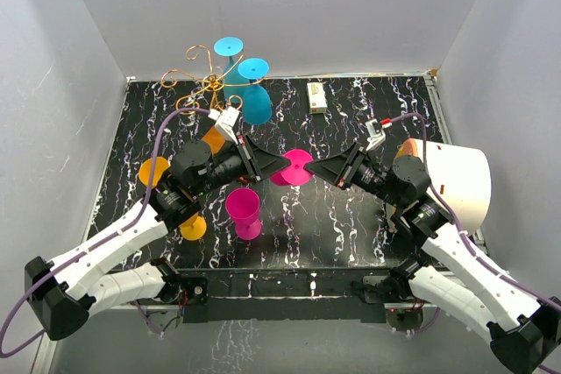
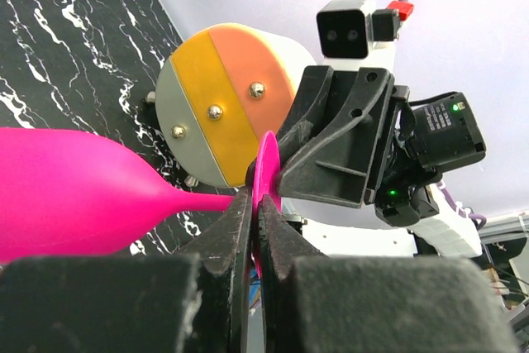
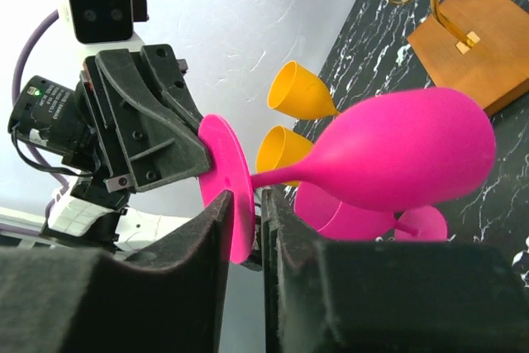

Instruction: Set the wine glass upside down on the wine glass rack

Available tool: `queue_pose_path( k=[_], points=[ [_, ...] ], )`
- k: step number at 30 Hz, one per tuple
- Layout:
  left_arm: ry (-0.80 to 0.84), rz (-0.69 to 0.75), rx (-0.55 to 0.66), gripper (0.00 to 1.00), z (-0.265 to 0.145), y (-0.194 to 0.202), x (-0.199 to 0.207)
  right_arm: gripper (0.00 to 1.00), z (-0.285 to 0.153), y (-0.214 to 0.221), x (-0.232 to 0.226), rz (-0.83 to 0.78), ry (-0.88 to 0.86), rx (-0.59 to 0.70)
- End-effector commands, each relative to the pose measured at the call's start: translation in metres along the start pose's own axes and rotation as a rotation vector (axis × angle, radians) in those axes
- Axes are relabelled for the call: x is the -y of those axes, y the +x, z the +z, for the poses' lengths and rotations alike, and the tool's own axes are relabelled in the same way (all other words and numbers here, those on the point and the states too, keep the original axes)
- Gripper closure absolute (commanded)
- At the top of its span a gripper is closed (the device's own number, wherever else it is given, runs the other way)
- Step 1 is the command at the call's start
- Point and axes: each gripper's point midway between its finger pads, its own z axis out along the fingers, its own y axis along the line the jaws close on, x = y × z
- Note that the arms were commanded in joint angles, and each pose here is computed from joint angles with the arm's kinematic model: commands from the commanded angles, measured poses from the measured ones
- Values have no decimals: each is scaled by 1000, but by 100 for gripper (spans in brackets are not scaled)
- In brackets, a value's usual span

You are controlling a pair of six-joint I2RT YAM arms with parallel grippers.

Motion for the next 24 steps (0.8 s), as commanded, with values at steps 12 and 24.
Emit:
queue_pose_path(
  k=[12,24],
  points=[
    [142,-143,76,100,2,-55,41,35,-36,-60,-46,-103,34,259],
    [8,-115,231,100,11,-113,49,29,-61,-78,-61,-168,28,369]
  ],
)
